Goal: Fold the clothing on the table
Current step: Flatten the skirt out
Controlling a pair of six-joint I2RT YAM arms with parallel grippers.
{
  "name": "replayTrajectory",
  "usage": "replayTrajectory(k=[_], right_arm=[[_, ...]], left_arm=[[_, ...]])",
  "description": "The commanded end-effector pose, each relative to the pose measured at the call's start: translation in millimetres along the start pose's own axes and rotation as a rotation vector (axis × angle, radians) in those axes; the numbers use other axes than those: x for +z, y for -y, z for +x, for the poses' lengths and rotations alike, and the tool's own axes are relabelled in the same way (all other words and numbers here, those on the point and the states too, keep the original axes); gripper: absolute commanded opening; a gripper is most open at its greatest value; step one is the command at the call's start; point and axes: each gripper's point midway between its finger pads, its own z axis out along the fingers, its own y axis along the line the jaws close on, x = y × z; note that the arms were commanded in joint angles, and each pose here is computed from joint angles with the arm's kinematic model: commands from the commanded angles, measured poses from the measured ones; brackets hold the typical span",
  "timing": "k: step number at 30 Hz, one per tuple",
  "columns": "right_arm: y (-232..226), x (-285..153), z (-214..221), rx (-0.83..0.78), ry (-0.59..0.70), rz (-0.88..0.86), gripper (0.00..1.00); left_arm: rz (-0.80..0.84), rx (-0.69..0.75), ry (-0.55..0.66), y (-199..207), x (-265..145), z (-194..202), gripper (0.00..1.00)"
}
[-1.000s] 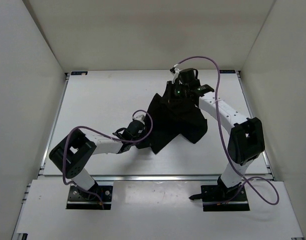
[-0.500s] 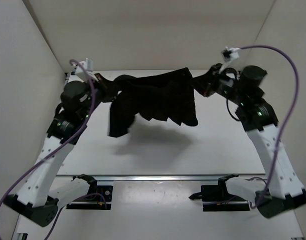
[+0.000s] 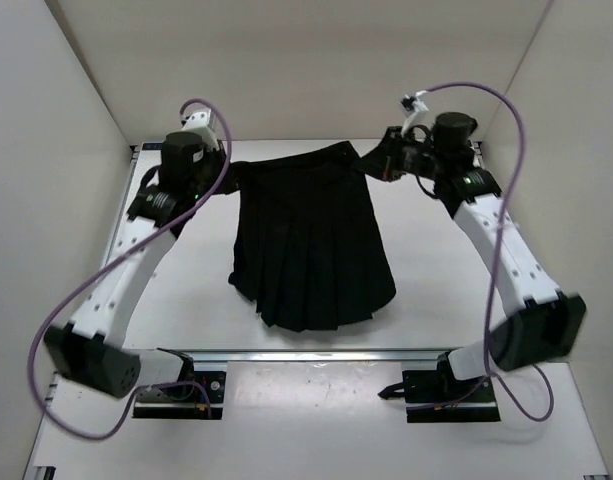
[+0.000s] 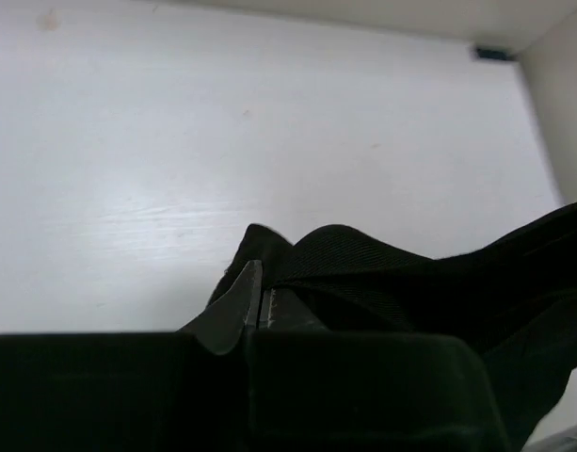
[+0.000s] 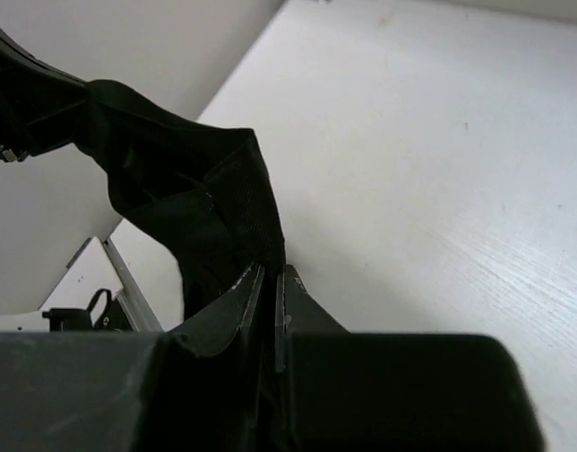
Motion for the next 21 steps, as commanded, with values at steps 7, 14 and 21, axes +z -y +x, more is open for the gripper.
replayTrajectory(k=[7,14,21], right_arm=[[15.4,35.4,-127.9,-0.176,0.132,0.006,0.00],[62.2,28.6,-46.8,-0.078,-0.010,0.054,0.00],[67.3,-29.6,147.3,0.114,-0.191,0.165,0.10]], left_arm=[[-0.102,0.165,0.154,-11.4,42.1,-113.1,0.00],[0.005,0.155,0.039,3.5,38.2,-17.4,0.01],[0.146,0.003,-0.285,-15.1,-28.9,192.9,0.42]])
